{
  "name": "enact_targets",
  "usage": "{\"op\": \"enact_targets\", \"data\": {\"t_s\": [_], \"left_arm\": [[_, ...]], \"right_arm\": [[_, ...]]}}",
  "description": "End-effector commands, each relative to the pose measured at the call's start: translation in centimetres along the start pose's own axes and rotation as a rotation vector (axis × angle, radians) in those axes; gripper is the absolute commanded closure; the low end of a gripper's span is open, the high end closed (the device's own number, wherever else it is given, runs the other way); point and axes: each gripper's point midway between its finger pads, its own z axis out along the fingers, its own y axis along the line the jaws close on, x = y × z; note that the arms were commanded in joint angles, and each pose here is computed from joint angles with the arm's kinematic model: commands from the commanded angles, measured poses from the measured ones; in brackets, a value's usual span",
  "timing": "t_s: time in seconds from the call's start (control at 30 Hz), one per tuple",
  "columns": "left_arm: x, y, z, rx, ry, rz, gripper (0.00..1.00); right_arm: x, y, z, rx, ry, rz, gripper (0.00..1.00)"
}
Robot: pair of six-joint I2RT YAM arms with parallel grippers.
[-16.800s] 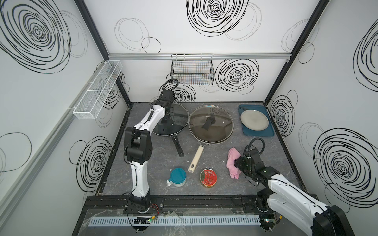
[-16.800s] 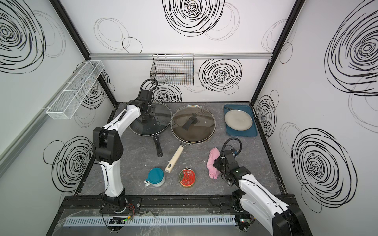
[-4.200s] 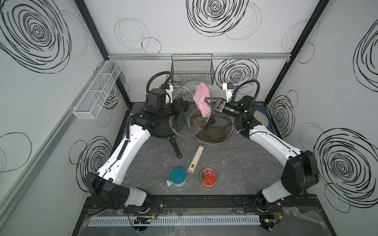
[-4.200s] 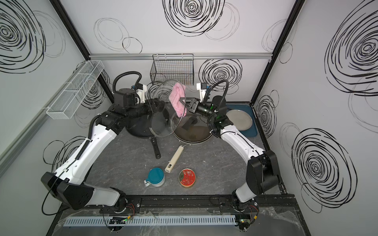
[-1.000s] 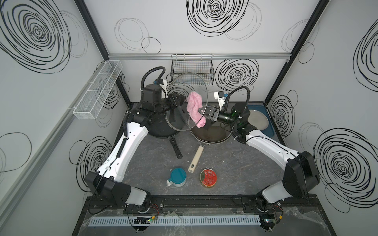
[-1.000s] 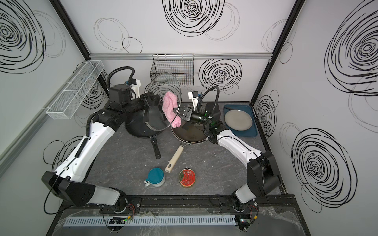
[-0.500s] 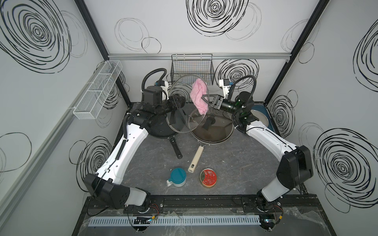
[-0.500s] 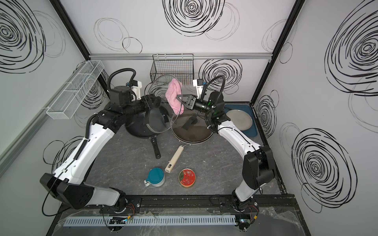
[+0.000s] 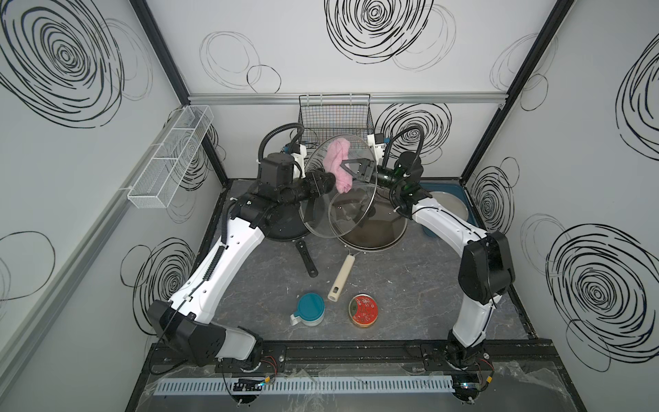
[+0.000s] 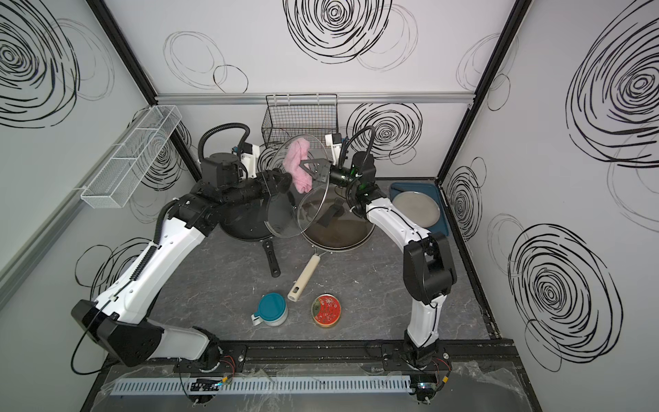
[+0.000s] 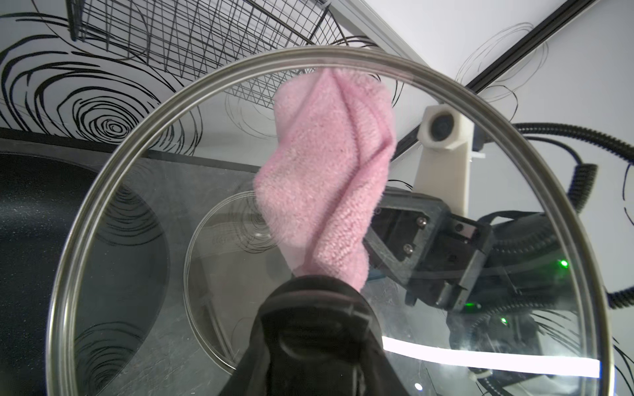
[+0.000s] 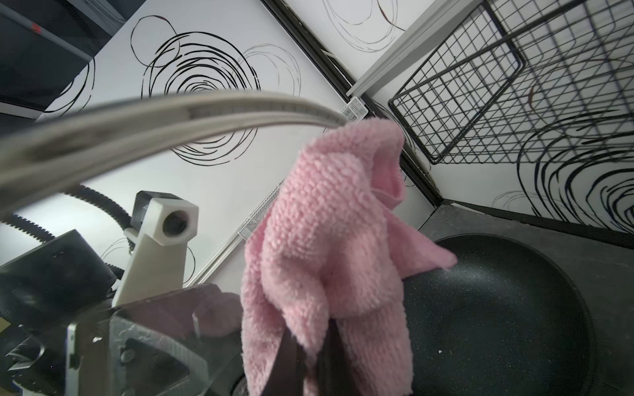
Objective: Wipe the pot lid with a cloth
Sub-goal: Wipe the pot lid.
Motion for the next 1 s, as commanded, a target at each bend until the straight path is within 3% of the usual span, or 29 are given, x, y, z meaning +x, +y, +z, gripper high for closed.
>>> {"op": "enact_targets", "data": {"t_s": [0.0, 0.43, 0.97], "left_arm": [[-5.7, -6.6, -3.8, 0.206, -0.215, 0.081, 1.00], [-6.7, -7.5, -3.7, 0.226, -0.239, 0.086, 1.00], [-8.4, -5.3, -2.7, 0.147, -0.297, 0.075, 1.00]], "right_arm": [[-0.9, 2.4, 1.2, -0.079, -0.012, -0.046, 1.00], [3.4, 1.1, 3.7, -0.088, 0.070, 0.030, 1.00], [8.4, 3.6, 1.5, -0.092, 0.114, 0.091, 1.00]]}}
